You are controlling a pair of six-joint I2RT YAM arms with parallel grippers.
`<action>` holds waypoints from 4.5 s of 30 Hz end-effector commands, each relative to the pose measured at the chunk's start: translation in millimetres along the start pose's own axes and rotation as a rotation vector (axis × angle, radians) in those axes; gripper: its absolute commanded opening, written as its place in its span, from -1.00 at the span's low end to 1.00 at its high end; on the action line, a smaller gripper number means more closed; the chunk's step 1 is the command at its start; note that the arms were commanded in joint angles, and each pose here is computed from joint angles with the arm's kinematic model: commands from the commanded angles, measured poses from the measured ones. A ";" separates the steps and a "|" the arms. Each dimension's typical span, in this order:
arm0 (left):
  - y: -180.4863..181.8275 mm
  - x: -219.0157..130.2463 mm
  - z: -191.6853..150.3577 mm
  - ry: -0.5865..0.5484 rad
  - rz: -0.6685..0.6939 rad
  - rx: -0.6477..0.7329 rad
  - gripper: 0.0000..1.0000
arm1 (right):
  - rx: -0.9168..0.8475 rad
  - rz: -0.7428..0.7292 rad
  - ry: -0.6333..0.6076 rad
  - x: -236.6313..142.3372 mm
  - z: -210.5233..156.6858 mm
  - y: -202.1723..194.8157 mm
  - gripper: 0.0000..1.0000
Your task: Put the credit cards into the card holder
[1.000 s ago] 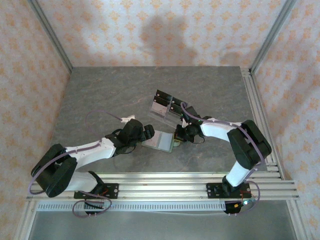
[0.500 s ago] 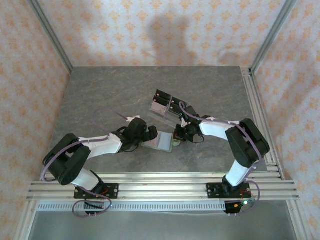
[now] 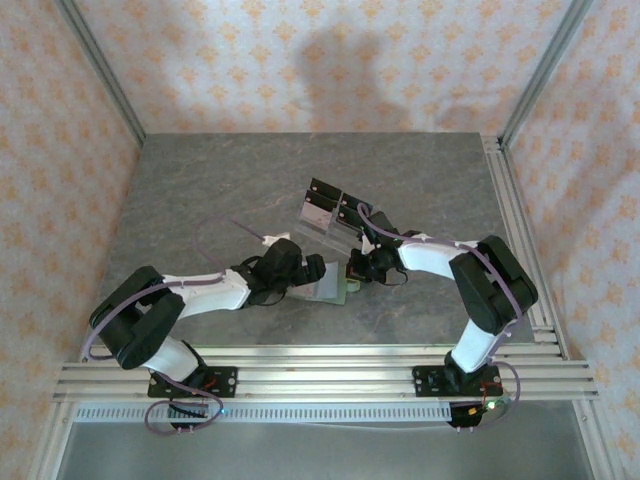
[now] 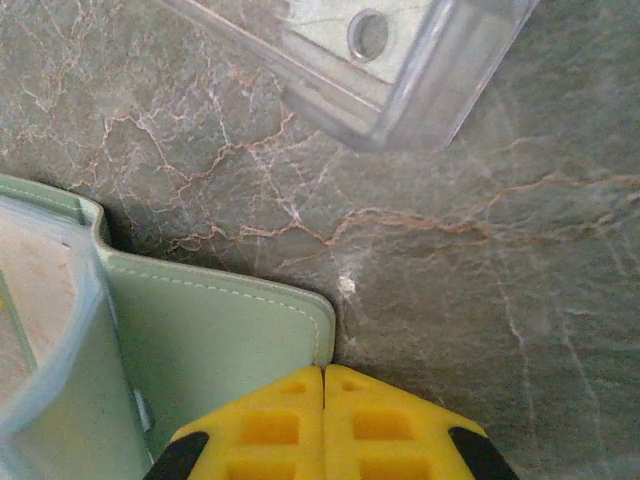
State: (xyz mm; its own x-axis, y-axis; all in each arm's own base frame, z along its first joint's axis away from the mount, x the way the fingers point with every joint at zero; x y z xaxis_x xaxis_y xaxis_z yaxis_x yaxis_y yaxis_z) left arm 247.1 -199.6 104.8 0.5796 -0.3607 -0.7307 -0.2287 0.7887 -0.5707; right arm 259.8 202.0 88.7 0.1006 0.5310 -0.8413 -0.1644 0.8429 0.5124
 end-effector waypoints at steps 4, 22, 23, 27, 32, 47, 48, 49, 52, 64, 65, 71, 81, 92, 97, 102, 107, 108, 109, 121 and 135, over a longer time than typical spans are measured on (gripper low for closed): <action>-23.5 -11.8 0.9 -0.024 -0.103 -0.017 1.00 | -0.004 -0.005 0.032 9.9 -1.8 -2.6 -1.00; -80.4 -13.7 -19.9 0.016 -0.264 0.000 1.00 | -0.018 -0.004 0.026 7.5 4.4 1.9 -1.00; -83.9 -11.8 -23.2 0.022 -0.266 0.005 1.00 | -0.021 -0.004 0.026 6.7 5.1 2.5 -1.00; -89.2 -1.5 -33.5 0.040 -0.258 0.008 1.00 | -0.033 -0.019 0.014 -2.2 8.4 5.3 -0.58; -85.7 11.8 -40.7 0.058 -0.237 -0.012 1.00 | -0.056 -0.095 -0.046 -34.1 14.2 8.9 -0.20; -79.4 30.1 -55.8 0.070 -0.148 -0.047 1.00 | 0.051 -0.167 -0.210 -104.5 -28.5 -11.5 -0.31; -76.5 32.2 -56.9 0.068 -0.139 -0.054 1.00 | 0.056 -0.160 -0.216 -105.7 -33.4 -12.5 -0.34; -73.4 34.8 -58.2 0.067 -0.130 -0.057 1.00 | 0.065 -0.156 -0.222 -106.3 -38.4 -14.6 -0.36; -70.6 41.3 -63.3 0.086 -0.125 -0.050 1.00 | 0.077 -0.163 -0.238 -107.4 -47.9 -19.9 -0.37; -90.8 -55.3 16.7 -0.157 0.016 0.120 1.00 | 0.087 -0.037 -0.200 -87.8 -44.2 -9.9 -0.25; -78.2 -64.7 28.1 -0.180 0.062 0.105 1.00 | 0.079 -0.028 -0.194 -84.5 -43.0 -6.1 -0.23; 4.7 -73.1 67.8 -0.168 0.187 -0.035 1.00 | 0.054 0.000 -0.185 -68.5 -38.1 11.0 -0.23; 28.4 -38.5 56.3 -0.039 0.067 -0.111 1.00 | 0.053 -0.007 -0.173 -51.1 -30.6 12.7 -0.23; 10.7 -6.3 38.6 0.043 -0.017 -0.124 1.00 | 0.059 -0.009 -0.165 -44.9 -29.2 10.8 -0.24; -15.3 0.0 29.3 0.065 -0.075 -0.088 1.00 | 0.056 -0.008 -0.160 -42.4 -28.9 10.3 -0.25; -37.9 -14.0 26.0 0.049 -0.126 -0.069 1.00 | 0.049 -0.008 -0.158 -42.1 -28.3 10.4 -0.25; -56.0 -12.8 12.8 0.071 -0.156 -0.054 1.00 | 0.039 -0.010 -0.162 -44.2 -27.4 10.7 -0.25; -59.3 -10.0 9.4 0.078 -0.160 -0.051 1.00 | 0.039 -0.012 -0.160 -44.6 -27.8 10.5 -0.25; -62.0 -8.0 6.2 0.085 -0.166 -0.048 1.00 | 0.038 -0.010 -0.163 -45.5 -28.1 10.9 -0.25; -93.3 11.8 -25.1 0.140 -0.192 -0.009 1.00 | 0.061 -0.056 -0.248 -85.9 -48.6 -3.3 -0.30; -77.4 36.8 -51.3 0.110 -0.044 -0.051 1.00 | 0.090 0.087 -0.293 -87.4 -82.9 -12.2 -0.90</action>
State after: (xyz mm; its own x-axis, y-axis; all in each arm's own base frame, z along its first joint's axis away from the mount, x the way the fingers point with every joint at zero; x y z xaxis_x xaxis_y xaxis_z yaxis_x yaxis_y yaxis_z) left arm 249.9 -304.2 117.1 0.4942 -0.5322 -0.6874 -0.1756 0.7133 -0.6785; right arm 169.6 132.5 137.8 0.3506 0.5375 -0.7670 -0.0791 0.8330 0.5476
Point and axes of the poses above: each hand's point on the last joint's axis, 136 mm out from that joint toward the fingers, its own x axis out along the fingers, its own y axis along the line the jaws close on, z = x × y, the point moved 8 cm from there along -x, back along the fingers, and after that the axes turned 11 degrees about -x, right-handed, at the moved point
